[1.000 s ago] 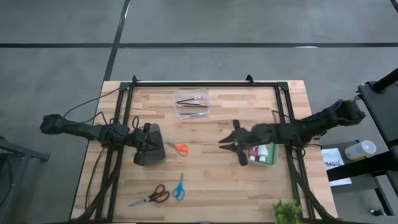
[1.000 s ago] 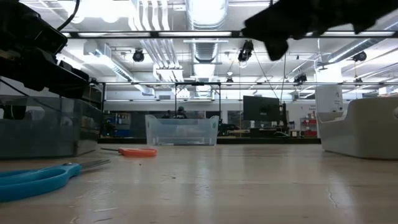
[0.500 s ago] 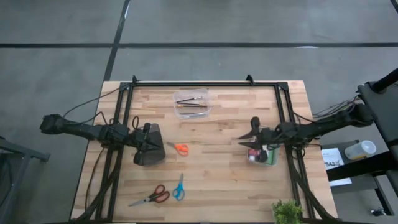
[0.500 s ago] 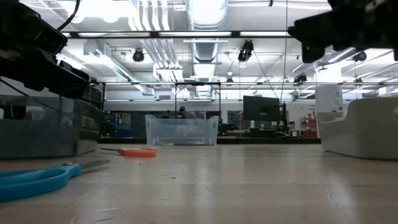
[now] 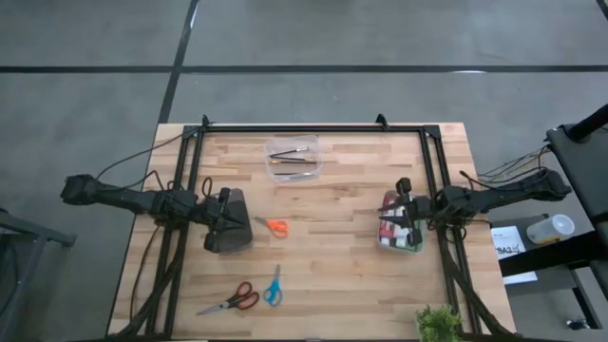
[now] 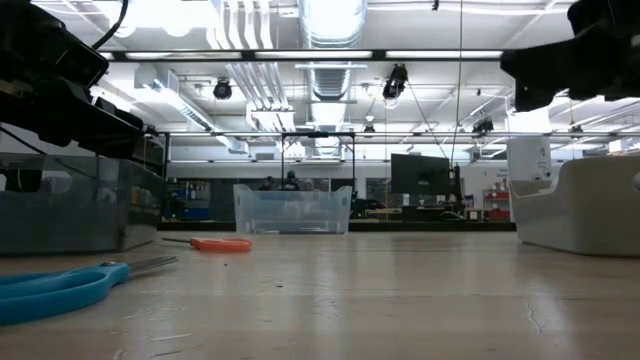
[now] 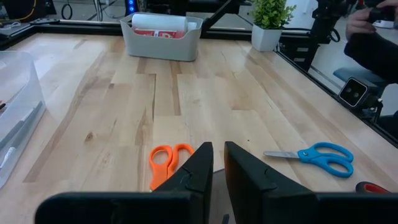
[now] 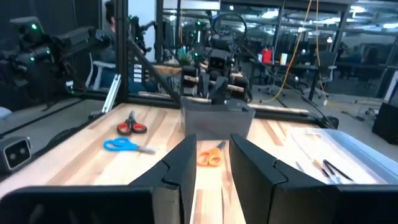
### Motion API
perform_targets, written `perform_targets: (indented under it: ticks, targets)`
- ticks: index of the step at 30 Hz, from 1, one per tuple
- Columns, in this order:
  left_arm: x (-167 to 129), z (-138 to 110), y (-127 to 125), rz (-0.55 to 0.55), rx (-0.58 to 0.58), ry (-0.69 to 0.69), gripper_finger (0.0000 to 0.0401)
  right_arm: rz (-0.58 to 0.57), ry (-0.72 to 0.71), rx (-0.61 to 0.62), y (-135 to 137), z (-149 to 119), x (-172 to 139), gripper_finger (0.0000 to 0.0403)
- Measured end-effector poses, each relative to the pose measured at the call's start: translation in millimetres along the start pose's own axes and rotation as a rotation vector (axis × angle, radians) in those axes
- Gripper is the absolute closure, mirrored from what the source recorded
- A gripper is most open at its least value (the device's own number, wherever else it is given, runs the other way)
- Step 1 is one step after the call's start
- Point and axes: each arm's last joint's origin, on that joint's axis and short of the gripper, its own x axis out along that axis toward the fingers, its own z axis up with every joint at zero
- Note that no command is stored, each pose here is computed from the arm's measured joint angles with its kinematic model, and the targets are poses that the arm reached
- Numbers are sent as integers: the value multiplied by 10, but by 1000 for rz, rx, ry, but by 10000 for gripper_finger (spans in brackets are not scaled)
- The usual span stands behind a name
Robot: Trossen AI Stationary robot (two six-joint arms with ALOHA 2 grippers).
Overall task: Pick & Place Paint Supplies
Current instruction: Put the orange scissors into the black bin
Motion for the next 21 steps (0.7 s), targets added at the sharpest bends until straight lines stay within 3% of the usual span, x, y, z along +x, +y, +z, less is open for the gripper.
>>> perform_targets:
  ticks: [12,21]
  targets:
    - [0,-1,0,0,0,0,350,-7,15,-6,-19,-28,-251,312]
    - [4,-6,1,1,-1,8,350,-52,30,-16,-33,-39,-249,312]
